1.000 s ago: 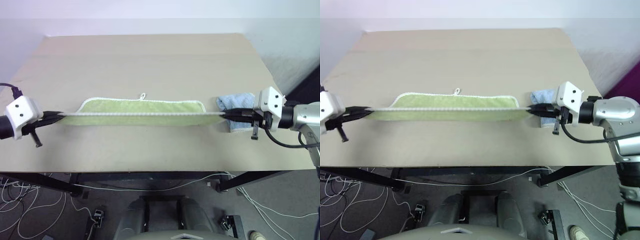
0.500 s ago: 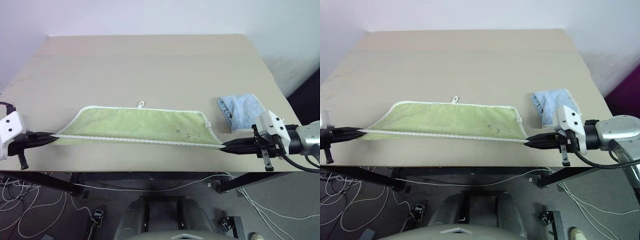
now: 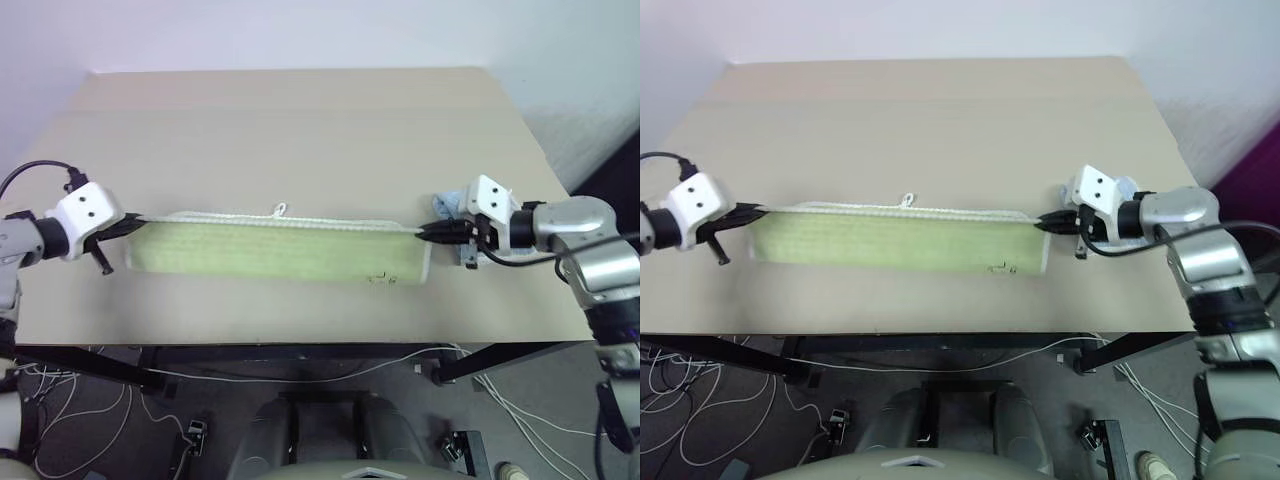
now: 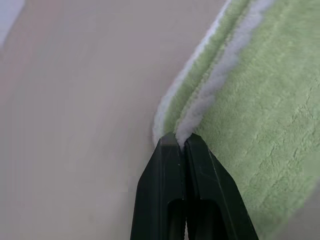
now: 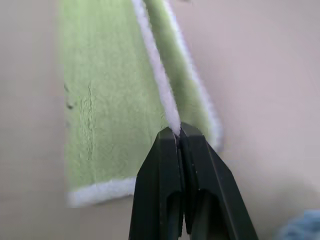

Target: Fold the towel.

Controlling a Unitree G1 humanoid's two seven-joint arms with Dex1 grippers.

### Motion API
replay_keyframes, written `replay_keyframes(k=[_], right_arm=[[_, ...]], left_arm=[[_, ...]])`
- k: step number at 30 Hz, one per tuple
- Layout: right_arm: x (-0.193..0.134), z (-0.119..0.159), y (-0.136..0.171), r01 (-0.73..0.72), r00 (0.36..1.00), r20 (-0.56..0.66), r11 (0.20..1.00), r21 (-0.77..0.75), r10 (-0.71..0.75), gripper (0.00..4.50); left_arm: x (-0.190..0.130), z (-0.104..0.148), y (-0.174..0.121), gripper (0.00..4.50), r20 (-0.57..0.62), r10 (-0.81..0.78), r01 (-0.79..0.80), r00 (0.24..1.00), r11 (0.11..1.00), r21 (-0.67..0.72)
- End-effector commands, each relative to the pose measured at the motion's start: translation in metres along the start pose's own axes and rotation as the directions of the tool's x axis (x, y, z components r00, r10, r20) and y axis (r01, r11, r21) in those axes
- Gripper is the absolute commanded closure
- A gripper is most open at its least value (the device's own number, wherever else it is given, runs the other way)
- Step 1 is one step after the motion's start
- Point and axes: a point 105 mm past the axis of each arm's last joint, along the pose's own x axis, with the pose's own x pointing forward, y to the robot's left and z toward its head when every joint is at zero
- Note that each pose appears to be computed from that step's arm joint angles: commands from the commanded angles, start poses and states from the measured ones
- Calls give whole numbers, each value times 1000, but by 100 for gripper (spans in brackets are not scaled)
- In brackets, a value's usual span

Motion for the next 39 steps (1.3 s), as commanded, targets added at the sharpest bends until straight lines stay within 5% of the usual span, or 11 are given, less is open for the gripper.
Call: replay_keyframes(k=[1, 17, 25, 30, 31, 36, 39], right_arm=[[3, -7, -14, 41, 998, -36, 998, -43, -42, 449], [22, -17, -29, 88, 995, -48, 994, -65, -91, 450], [18, -18, -27, 76, 996, -36, 996, -36, -78, 216], [-6, -4, -41, 218, 976, 11, 971, -101, -218, 47], [-15, 3, -43, 249, 968, 39, 963, -103, -247, 16], [-48, 33, -23, 324, 929, 176, 946, 29, -324, 16], [-52, 31, 2, 264, 930, 192, 933, 245, -313, 8]], left_arm=[[8, -6, 9, 450, -39, 58, -57, 998, 998, 38], [28, -24, 3, 428, -89, 100, -98, 991, 995, 20], [31, -17, 13, 183, -37, 174, -176, 984, 983, -47], [19, -7, 33, 16, 42, 289, -282, 956, 951, -130], [12, -7, 40, 14, 42, 339, -330, 940, 933, -143], [-12, -10, 57, 14, 41, 476, -464, 879, 871, -165], [-16, 2, 54, 14, 125, 498, -467, 858, 858, -212]])
